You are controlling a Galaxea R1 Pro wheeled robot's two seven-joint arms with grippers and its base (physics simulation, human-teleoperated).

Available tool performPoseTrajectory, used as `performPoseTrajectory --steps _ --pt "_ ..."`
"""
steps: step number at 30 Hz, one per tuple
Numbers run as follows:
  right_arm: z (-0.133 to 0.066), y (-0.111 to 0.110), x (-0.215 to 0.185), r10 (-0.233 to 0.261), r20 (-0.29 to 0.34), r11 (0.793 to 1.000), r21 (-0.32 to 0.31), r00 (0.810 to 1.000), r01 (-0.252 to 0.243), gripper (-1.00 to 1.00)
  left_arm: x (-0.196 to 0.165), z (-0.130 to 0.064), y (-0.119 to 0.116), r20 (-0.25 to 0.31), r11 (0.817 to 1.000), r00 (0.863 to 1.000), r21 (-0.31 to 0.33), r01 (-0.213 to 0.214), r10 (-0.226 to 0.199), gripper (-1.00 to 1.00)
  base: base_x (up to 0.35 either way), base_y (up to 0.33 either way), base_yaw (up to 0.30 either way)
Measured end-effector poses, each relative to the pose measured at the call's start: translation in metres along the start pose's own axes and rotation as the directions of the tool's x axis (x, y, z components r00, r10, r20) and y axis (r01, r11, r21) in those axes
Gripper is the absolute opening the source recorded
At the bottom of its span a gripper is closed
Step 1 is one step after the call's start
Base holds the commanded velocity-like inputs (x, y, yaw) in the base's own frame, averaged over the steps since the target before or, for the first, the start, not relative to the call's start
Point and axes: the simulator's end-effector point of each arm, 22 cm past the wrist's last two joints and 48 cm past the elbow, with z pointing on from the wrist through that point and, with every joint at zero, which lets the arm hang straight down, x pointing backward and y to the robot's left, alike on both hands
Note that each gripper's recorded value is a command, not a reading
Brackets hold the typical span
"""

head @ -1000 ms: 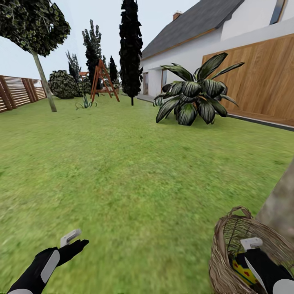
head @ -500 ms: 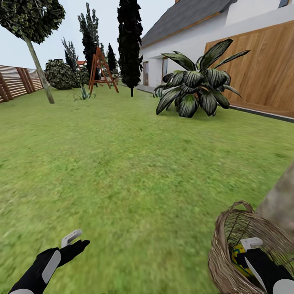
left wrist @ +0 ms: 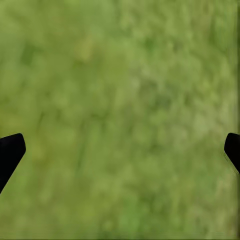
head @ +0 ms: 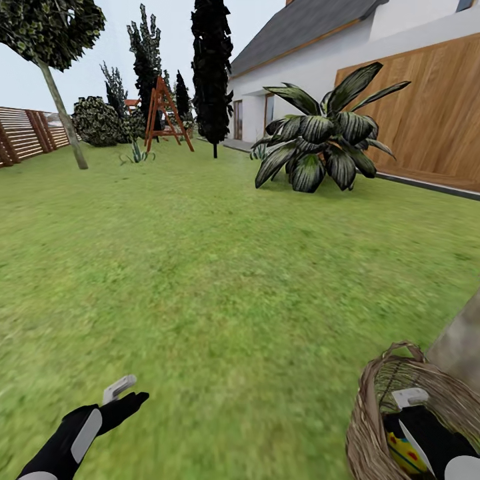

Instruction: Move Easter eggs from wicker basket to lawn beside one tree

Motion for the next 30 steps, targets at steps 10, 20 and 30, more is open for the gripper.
performPoseTrajectory --steps 10,20,30 --pt "0.0 0.0 0.0003 0.0 -0.001 1.0 0.0 1.0 0.0 1.0 0.0001 0.0 -0.0001 0.0 1.0 1.0 0.0 0.0 0.0 1.0 0.075 -0.04 0.0" --pt "0.0001 0.0001 0.0002 -0.001 -0.001 1.0 0.0 1.0 0.001 1.0 0.0001 0.0002 -0.0002 0.0 1.0 1.0 0.001 0.0 0.0 1.0 0.088 -0.118 0.0" --pt "0.0078 0.0058 0.0093 -0.011 -0.024 1.0 -0.004 1.0 0.011 1.0 0.0096 0.0076 0.0063 -0.021 1.0 1.0 -0.013 0.001 -0.001 1.0 0.001 -0.002 0.0"
